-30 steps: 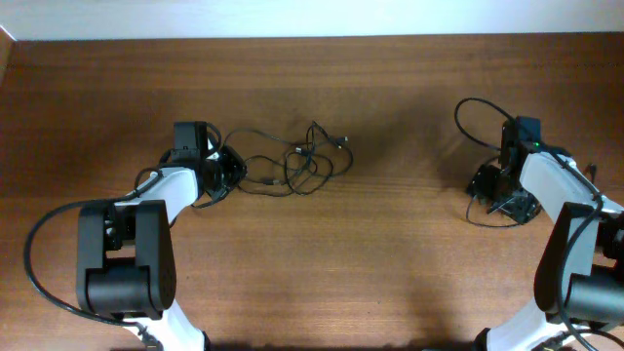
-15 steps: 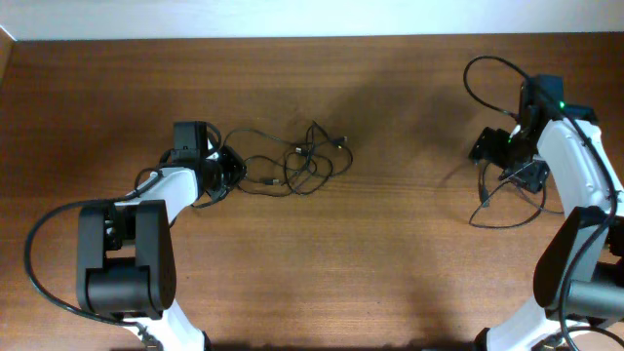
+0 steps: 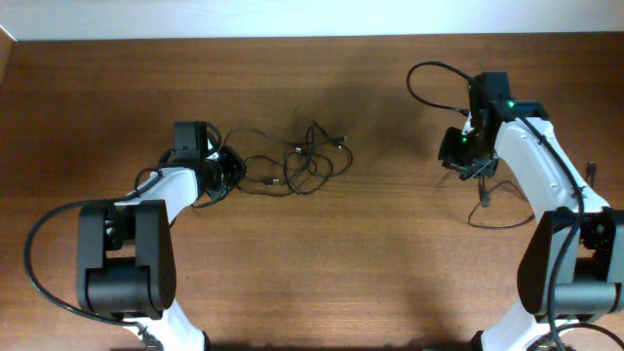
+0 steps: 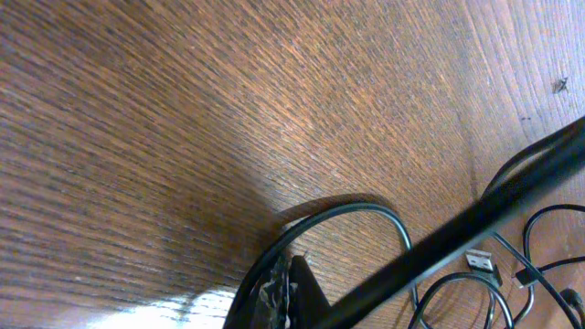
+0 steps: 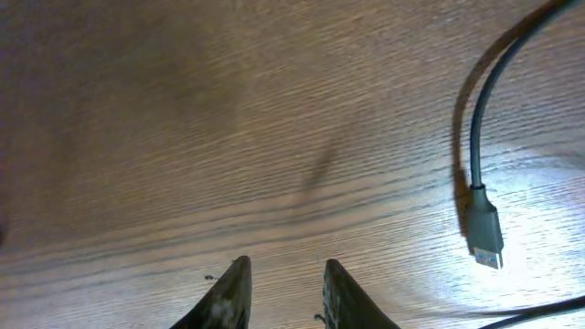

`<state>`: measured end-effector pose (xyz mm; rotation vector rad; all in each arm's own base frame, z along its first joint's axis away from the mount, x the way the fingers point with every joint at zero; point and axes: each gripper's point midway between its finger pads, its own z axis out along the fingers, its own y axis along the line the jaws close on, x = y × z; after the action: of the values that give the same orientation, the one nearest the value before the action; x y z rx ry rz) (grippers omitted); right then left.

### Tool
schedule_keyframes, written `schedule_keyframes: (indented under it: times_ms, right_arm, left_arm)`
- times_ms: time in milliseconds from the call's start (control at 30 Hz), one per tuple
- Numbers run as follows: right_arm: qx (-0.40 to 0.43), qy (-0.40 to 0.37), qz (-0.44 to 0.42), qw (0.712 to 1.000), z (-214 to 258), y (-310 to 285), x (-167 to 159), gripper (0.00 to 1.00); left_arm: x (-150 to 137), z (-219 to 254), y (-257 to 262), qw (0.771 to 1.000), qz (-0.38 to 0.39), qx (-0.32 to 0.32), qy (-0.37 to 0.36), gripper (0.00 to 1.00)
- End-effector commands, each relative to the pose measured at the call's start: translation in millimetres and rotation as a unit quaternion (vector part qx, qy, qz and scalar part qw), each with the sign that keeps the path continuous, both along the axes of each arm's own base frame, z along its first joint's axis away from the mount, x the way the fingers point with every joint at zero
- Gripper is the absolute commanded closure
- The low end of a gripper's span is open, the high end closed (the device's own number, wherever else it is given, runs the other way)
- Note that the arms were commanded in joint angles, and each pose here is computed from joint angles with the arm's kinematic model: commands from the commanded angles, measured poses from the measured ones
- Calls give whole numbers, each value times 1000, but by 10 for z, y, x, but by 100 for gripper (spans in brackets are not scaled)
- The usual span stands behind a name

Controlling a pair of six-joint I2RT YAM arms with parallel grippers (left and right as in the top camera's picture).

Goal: Untangle cables

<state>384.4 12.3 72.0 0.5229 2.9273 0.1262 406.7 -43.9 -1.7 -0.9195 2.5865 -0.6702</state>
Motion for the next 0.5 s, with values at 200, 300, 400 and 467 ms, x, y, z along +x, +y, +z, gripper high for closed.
schedule_keyframes:
  times_ms: [200,300,400,467]
  right_arm:
    - [6,-12,-33,999,45,-232,63,96]
    - [68,0,-61,996,250,-301,21,96]
    - [59,22,-92,994,479,-544,-92,96]
    - [38,57,-108,992,550,-676,-279,96]
  left_arm:
    - [-146,-228,95,999,17,17,35,96]
    - [-146,-228,95,999,17,17,35,96]
    - [-138,-214,65,999,13,8,32,95]
    - [-139,-215,66,999,13,9,32,95]
